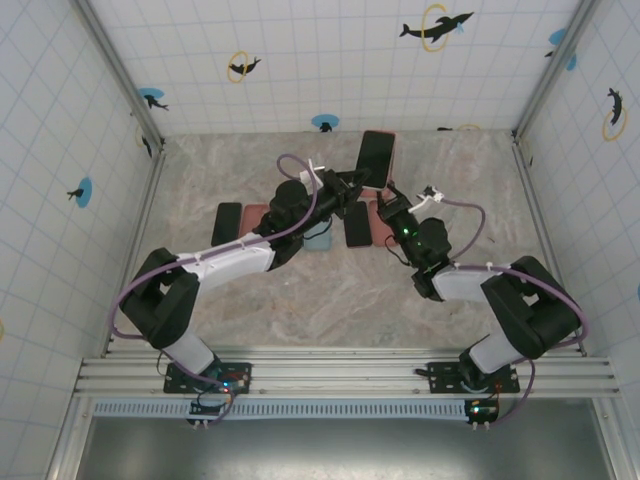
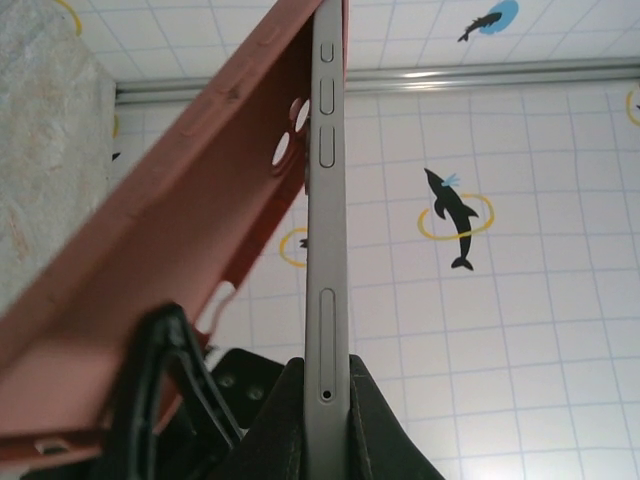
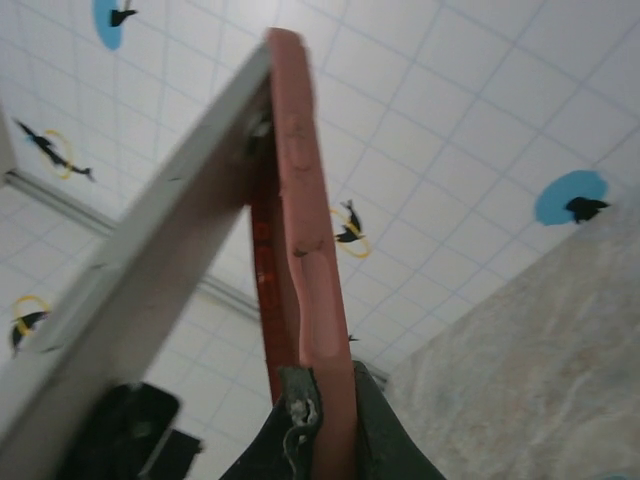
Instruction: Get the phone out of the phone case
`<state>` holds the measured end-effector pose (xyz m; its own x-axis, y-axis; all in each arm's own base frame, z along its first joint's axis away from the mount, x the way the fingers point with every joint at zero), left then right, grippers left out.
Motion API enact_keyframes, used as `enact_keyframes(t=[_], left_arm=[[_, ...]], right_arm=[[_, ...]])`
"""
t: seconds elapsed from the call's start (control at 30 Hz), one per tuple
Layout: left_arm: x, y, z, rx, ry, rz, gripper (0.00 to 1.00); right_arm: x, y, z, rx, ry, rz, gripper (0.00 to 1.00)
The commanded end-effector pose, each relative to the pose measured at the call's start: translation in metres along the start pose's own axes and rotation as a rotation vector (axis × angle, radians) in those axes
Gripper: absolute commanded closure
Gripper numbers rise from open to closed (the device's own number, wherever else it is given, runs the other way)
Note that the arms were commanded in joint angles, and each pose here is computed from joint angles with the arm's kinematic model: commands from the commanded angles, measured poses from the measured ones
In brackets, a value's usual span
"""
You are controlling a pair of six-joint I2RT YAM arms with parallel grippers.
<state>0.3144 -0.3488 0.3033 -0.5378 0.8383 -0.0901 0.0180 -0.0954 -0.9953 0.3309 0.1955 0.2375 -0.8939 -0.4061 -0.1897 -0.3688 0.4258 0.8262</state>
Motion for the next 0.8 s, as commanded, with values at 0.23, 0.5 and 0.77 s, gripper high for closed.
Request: enact_keyframes(t=[0.23,0.5,0.77], left_arm=[[0.013,-0.048,-0.003,-0.086,-0.040,0.134,1.00],[-0.003,-0.009,-0.001,-0.099,-0.024,0.033,0.98],[-0.043,0.040,0.016,-0.144,-0.025,-0.081,0.97]], right_arm=[[0.023,-0.024,-0.029,0.080,-0.086,0.143,0.91],[0.033,-0.043,-0.051,0.225,0.076,0.232,0.91],[0.054,-0.056,-0.087,0.334,0.226,0.327,0.91]])
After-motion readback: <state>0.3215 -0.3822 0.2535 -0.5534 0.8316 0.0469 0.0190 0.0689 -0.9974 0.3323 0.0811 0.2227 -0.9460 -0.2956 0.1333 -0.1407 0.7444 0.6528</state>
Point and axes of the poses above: each hand's point on the last joint's axis, 136 mm out from that joint toward the fingers, its own x axis back along the fingers, its own y axis along the line the jaws close on, z = x × y, the point moved 4 cm from there along x, back along the fingers, and after that the axes turned 5 degrees about x, right-handed, at the moved point
